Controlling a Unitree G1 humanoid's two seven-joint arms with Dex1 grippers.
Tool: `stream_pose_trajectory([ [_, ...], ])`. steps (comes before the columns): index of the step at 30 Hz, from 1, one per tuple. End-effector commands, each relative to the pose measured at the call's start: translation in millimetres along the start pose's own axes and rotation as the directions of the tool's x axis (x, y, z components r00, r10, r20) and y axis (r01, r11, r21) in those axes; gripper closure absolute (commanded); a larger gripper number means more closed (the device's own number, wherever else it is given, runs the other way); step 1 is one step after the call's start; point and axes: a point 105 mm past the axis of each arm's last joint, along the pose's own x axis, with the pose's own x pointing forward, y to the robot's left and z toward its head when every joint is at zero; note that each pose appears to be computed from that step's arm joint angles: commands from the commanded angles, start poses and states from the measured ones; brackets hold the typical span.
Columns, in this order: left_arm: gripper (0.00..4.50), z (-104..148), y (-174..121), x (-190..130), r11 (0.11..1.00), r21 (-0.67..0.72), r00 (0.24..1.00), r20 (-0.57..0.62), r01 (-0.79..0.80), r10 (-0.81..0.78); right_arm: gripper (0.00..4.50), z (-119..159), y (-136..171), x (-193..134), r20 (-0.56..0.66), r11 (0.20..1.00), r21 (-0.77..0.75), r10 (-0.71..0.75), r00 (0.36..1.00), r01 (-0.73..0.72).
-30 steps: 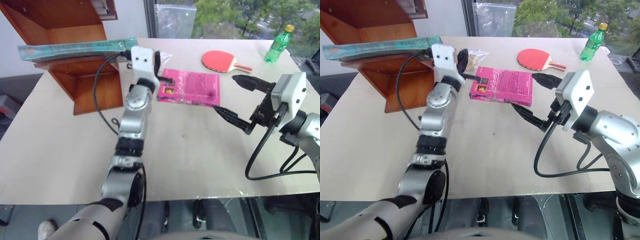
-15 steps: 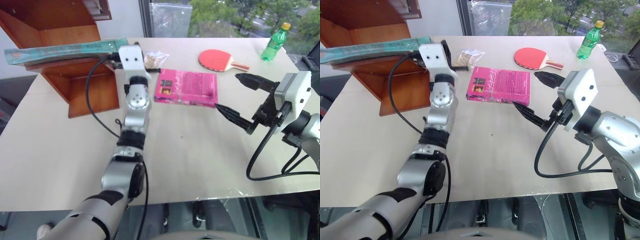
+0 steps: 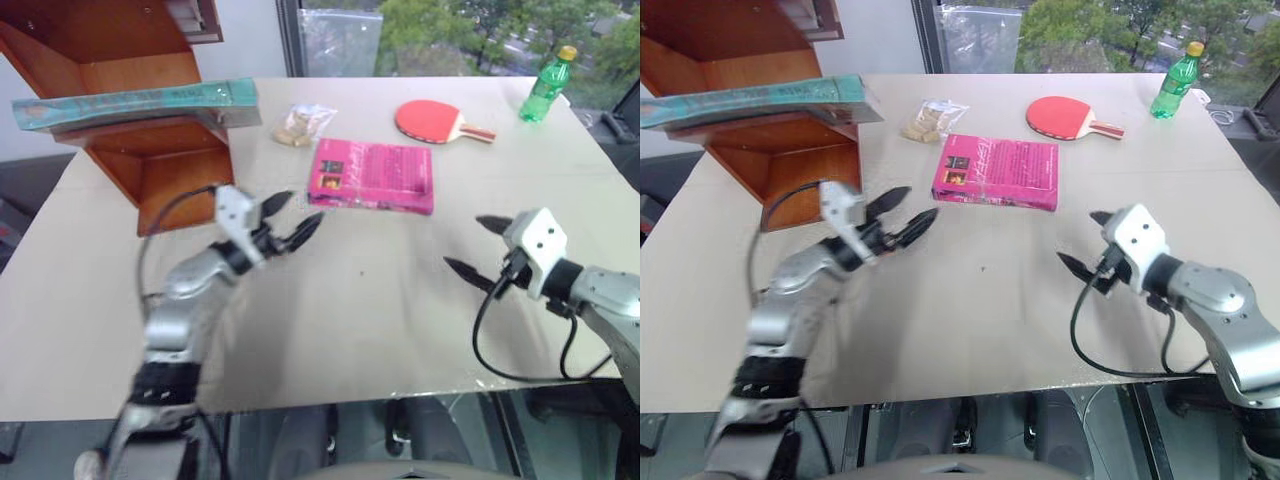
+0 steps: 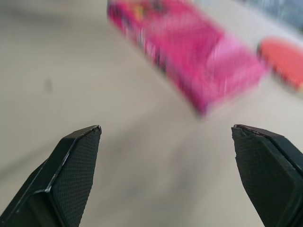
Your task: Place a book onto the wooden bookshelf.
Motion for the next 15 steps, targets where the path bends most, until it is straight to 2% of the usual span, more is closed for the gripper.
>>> stream_pose_trajectory([
  [1, 0.01, 23, 22, -23, 0.998, 0.039, 0.998, 0.03, -0.057, 0.056, 0.0, -1, -13, -18, -0.014, 0.996, -0.084, -0.033, 0.999, 0.031],
  [5, 0.01, 32, 23, -45, 0.998, 0.06, 1.0, -0.01, -0.005, 0.006, 0.0, -5, -15, -31, -0.031, 0.996, -0.074, -0.045, 0.998, 0.043],
  [8, 0.01, 18, 8, -68, 0.995, 0.004, 0.987, -0.125, 0.101, -0.1, 0.0, -5, -11, -36, -0.036, 0.997, -0.074, -0.036, 0.999, 0.033],
  [12, 0.01, 9, -3, -90, 0.989, -0.068, 0.969, -0.2, 0.134, -0.145, 0.0, -5, -9, -44, -0.045, 0.997, -0.065, -0.041, 0.998, 0.038],
  [15, 0.01, 6, -4, -98, 0.988, -0.062, 0.96, -0.236, 0.141, -0.152, 0.0, -5, -9, -49, -0.056, 0.997, -0.058, -0.049, 0.997, 0.046],
])
